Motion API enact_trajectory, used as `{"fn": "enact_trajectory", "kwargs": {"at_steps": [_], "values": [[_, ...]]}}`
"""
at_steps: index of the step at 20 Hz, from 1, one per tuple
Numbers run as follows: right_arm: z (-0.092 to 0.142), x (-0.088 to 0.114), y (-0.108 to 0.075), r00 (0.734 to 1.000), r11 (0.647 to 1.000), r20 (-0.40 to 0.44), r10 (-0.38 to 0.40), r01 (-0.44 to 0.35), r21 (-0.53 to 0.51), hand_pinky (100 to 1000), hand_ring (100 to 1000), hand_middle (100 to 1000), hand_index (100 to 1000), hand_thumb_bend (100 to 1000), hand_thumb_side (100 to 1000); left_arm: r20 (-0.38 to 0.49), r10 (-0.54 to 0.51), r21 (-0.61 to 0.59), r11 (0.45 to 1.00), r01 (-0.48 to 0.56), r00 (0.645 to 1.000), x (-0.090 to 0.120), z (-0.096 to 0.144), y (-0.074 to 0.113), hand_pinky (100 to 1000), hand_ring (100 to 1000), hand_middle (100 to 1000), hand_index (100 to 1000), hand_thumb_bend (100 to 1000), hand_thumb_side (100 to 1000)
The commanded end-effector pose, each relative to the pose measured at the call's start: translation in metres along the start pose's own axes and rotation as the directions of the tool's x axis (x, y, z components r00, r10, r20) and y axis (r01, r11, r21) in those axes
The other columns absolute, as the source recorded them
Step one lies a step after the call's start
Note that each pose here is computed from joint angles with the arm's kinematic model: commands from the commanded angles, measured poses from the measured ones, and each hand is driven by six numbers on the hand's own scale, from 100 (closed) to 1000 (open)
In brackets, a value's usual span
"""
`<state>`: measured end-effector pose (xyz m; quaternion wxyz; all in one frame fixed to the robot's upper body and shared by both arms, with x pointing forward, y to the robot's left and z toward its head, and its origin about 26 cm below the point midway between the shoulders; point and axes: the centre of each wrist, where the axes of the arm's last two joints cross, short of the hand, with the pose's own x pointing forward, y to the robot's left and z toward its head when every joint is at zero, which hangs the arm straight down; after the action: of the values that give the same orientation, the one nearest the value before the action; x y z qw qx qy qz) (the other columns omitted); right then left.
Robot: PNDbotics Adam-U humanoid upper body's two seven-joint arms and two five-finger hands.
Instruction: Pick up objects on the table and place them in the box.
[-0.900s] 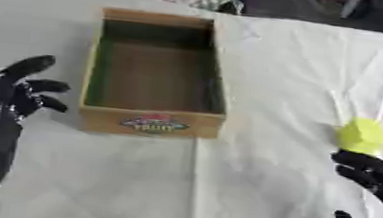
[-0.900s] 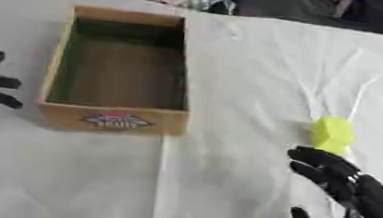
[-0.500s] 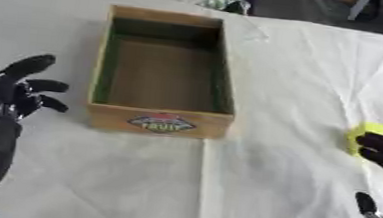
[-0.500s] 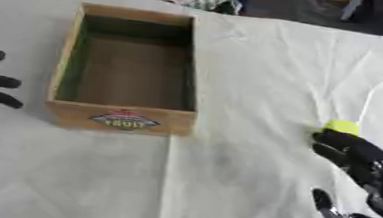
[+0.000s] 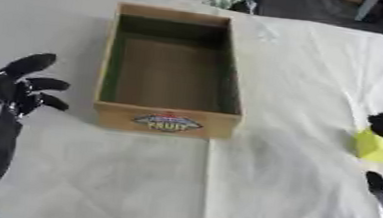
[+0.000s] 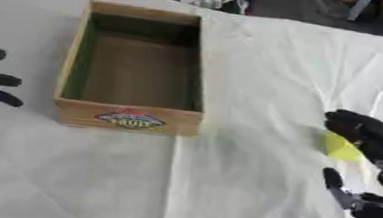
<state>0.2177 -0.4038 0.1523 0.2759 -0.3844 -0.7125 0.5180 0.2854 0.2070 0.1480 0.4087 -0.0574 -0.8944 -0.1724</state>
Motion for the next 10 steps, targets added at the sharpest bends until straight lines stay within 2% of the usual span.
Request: {"fn": "enact_trajectory", "kwargs": {"at_steps": [1,10], "values": [[-0.009,-0.005,-0.020,0.999,0.999,-0.026,0.041,-0.041,-0.007,919,966,934,1000,100,214,0.027,-0.020,-0.017,1.000,0.020,0.999,0.007,-0.004,0.003,579,714,827,835,100,948],[-0.021,-0.014,-0.038,0.985,0.996,-0.147,0.093,-0.091,0.021,916,972,932,1000,100,234,0.026,-0.021,-0.027,0.999,0.022,0.999,0.007,-0.004,0.003,579,716,828,835,100,949]]}}
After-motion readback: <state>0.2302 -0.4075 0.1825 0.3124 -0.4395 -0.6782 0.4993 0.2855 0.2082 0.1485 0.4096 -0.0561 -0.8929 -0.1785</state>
